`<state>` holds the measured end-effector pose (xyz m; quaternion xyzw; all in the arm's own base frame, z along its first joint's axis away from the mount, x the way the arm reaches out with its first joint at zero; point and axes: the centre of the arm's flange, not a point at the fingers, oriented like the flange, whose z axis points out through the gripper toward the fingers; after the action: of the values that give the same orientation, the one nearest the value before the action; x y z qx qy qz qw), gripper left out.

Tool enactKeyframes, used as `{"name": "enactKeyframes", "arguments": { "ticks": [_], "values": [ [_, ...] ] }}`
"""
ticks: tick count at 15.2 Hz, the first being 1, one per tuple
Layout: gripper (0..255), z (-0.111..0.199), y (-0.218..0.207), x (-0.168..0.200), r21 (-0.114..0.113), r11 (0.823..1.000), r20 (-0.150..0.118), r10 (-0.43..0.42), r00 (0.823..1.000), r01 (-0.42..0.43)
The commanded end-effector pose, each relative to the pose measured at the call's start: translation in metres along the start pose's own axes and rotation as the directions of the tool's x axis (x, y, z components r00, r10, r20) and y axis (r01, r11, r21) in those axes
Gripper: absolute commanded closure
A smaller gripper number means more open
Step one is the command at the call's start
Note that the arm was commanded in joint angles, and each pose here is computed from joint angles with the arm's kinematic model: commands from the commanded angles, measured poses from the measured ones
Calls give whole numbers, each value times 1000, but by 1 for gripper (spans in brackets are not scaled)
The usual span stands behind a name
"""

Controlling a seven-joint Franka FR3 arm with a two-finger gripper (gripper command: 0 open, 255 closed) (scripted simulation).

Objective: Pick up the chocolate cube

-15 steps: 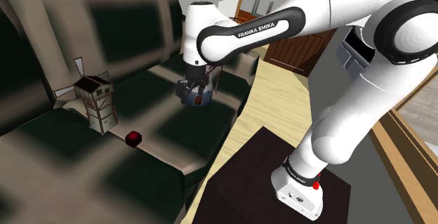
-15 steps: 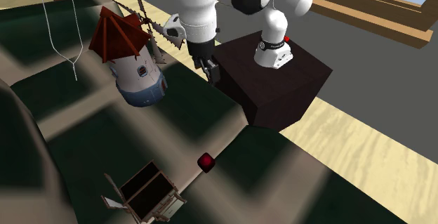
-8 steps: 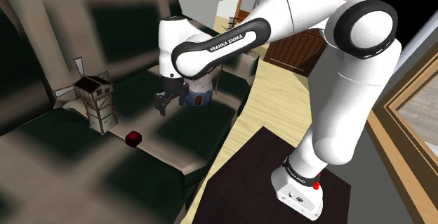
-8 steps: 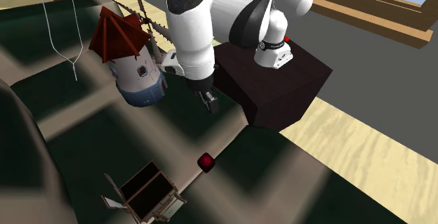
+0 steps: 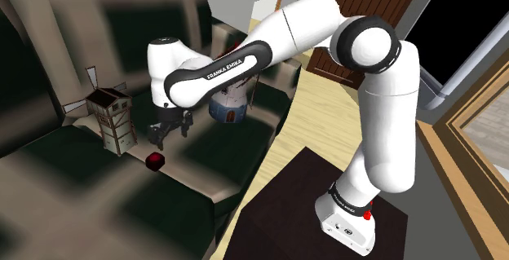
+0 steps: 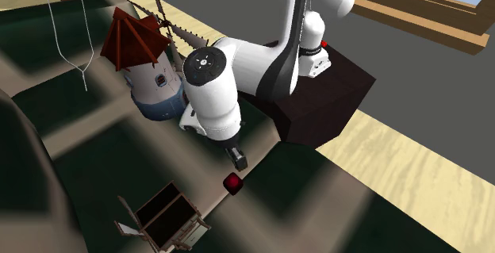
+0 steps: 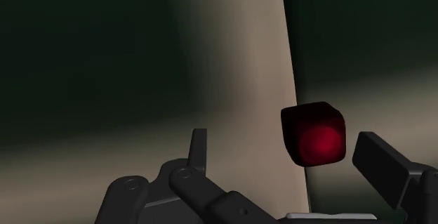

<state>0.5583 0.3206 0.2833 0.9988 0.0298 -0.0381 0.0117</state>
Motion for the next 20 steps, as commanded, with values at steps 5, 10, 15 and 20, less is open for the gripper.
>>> {"name": "enactKeyframes", "arguments": {
  "ticks": [5,10,15,20],
  "values": [
    [0,41,-52,40,9,1000,10,-8,1000,8],
    [0,67,-52,43,9,1000,10,-8,1000,8],
    [255,81,-53,43,9,1000,10,-8,1000,8],
    [255,81,-53,43,9,1000,10,-8,1000,8]
  ]
}}
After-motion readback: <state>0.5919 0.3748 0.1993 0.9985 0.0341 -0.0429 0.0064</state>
